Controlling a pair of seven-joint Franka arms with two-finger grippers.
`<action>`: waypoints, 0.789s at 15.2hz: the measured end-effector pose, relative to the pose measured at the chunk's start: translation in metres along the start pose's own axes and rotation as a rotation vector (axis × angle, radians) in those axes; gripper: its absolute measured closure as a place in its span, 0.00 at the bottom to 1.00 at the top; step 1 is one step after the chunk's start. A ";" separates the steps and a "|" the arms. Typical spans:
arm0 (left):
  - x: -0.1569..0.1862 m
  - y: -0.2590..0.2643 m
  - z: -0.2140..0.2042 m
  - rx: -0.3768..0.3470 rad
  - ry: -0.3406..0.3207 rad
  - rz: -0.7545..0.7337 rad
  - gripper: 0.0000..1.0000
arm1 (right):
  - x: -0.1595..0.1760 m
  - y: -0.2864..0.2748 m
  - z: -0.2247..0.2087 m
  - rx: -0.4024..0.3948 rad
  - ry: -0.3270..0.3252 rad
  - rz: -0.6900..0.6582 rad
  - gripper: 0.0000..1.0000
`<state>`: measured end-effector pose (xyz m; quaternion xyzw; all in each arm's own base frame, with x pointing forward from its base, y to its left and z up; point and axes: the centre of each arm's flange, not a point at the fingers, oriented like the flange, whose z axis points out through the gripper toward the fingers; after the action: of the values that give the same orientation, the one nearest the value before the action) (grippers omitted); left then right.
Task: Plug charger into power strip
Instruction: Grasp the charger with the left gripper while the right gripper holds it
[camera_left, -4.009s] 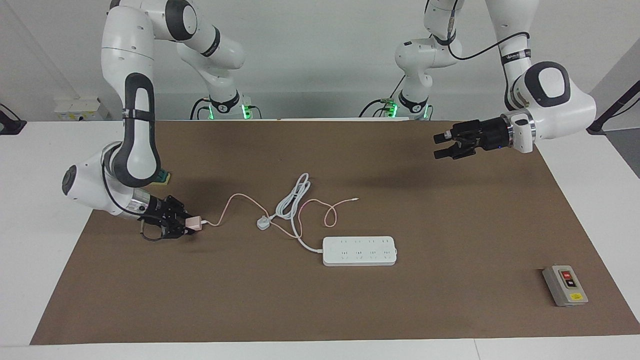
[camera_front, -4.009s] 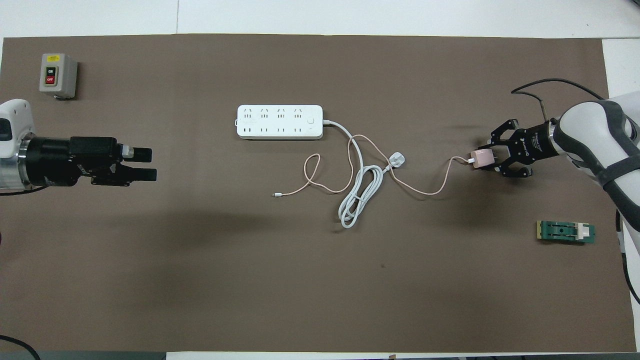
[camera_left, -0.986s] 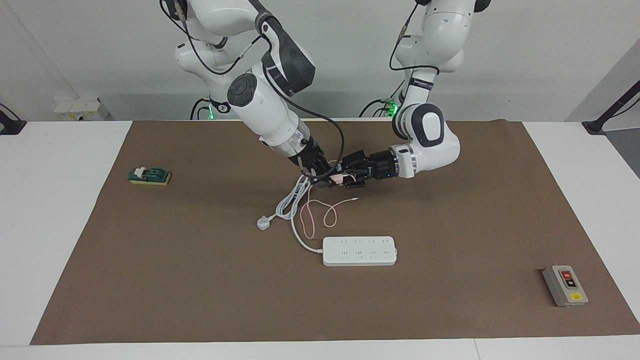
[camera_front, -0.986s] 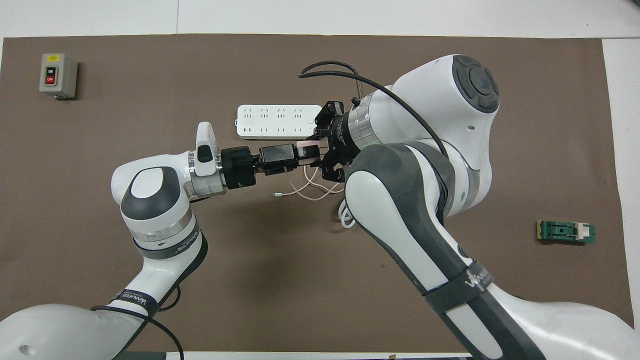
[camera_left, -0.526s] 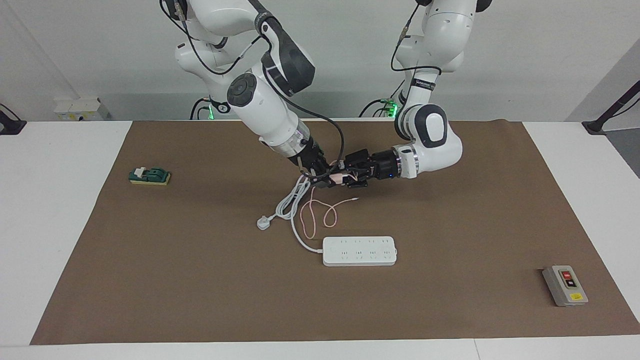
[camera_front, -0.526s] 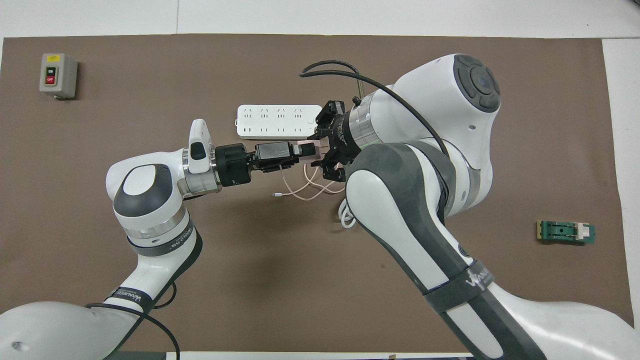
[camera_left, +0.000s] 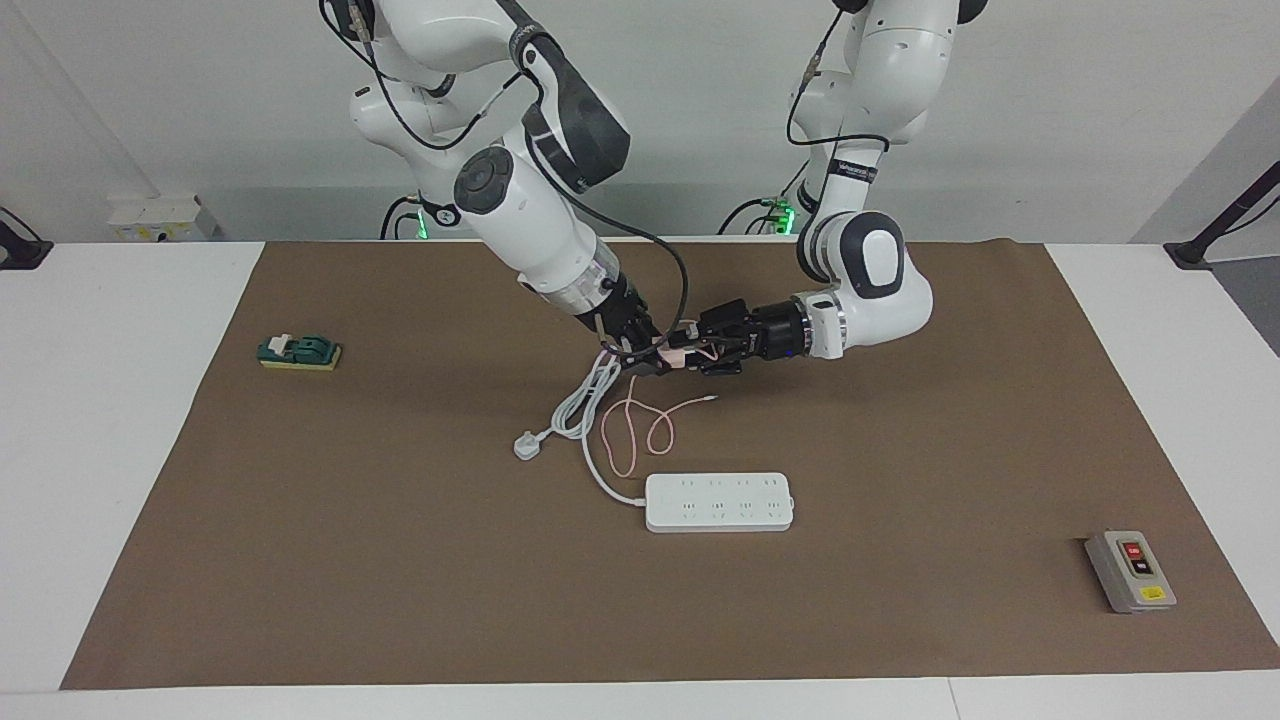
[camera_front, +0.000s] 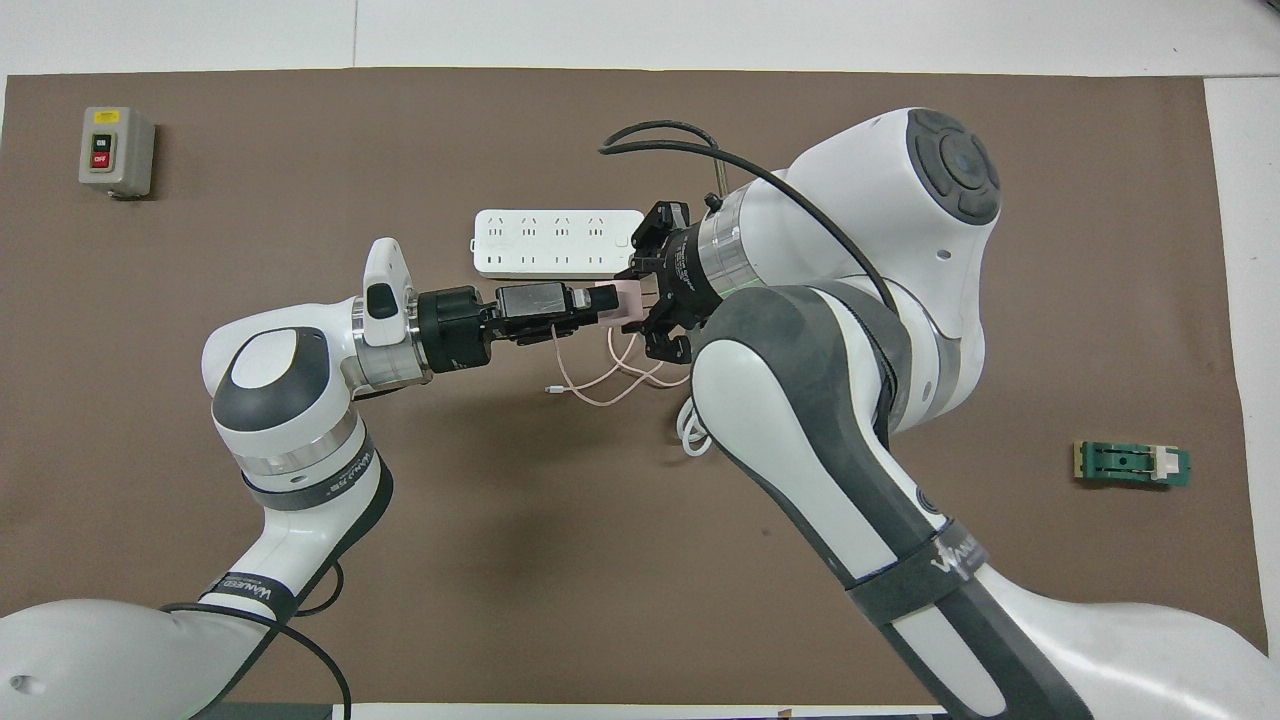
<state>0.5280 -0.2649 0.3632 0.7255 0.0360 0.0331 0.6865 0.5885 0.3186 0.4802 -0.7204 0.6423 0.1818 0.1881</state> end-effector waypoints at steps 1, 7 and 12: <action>0.001 0.000 -0.001 -0.001 0.002 0.000 0.44 | 0.000 0.000 0.000 0.000 0.000 0.000 0.52; 0.001 -0.001 -0.002 0.000 0.001 0.014 0.68 | 0.001 0.000 0.000 -0.002 0.000 0.003 0.52; 0.001 -0.001 -0.002 0.002 0.000 0.017 0.68 | 0.001 0.000 0.000 -0.002 0.000 0.008 0.51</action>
<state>0.5289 -0.2631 0.3627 0.7264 0.0298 0.0388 0.6855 0.5888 0.3178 0.4803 -0.7180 0.6450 0.1834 0.1868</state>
